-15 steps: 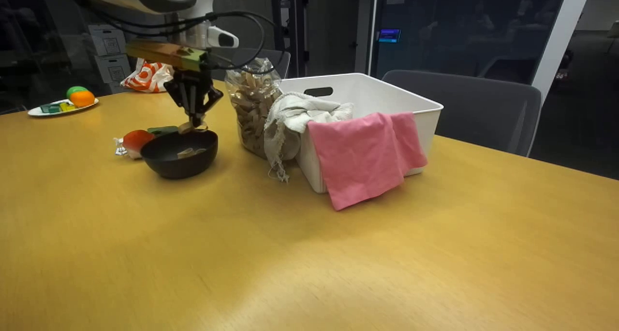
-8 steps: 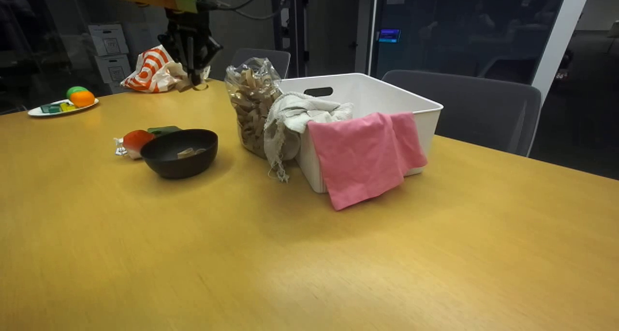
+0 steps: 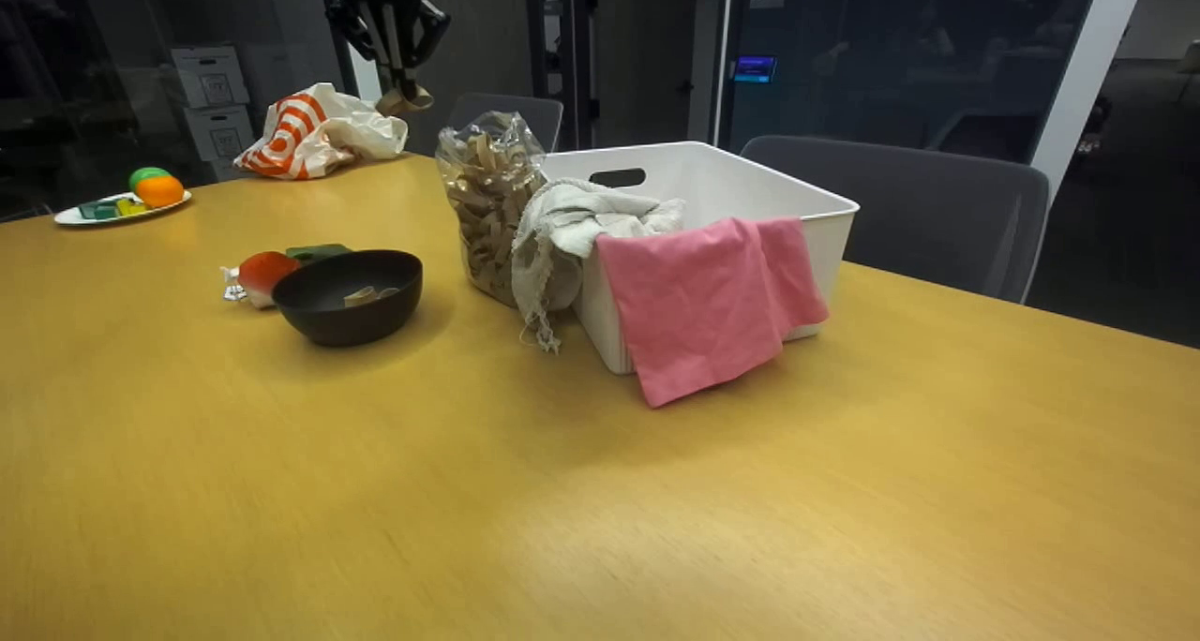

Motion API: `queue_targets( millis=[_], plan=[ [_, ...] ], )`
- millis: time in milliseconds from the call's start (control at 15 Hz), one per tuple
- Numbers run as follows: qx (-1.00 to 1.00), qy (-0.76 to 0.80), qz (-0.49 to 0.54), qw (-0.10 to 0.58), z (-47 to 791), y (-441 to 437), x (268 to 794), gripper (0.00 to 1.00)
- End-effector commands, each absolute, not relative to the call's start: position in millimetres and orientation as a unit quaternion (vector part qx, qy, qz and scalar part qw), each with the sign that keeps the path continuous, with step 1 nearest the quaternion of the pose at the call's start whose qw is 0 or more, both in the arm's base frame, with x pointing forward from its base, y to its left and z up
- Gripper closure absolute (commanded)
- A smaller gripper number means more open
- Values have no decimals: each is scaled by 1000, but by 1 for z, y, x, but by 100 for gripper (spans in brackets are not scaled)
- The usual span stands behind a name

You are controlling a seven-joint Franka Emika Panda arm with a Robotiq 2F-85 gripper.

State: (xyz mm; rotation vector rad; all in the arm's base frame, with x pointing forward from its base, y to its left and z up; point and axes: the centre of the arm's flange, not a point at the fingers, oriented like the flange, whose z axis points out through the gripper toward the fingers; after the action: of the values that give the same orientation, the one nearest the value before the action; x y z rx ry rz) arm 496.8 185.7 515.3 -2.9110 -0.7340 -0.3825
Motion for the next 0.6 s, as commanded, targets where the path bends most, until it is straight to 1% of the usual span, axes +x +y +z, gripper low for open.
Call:
queue_targets(
  millis=[0,267,533],
  plan=[
    [-957,-236,-166,17,510,200,534,99],
    [-954,-226,-194,-42,494,197,558,99],
    [-951,-216,-204,-88,489,187,567,99]
  ],
)
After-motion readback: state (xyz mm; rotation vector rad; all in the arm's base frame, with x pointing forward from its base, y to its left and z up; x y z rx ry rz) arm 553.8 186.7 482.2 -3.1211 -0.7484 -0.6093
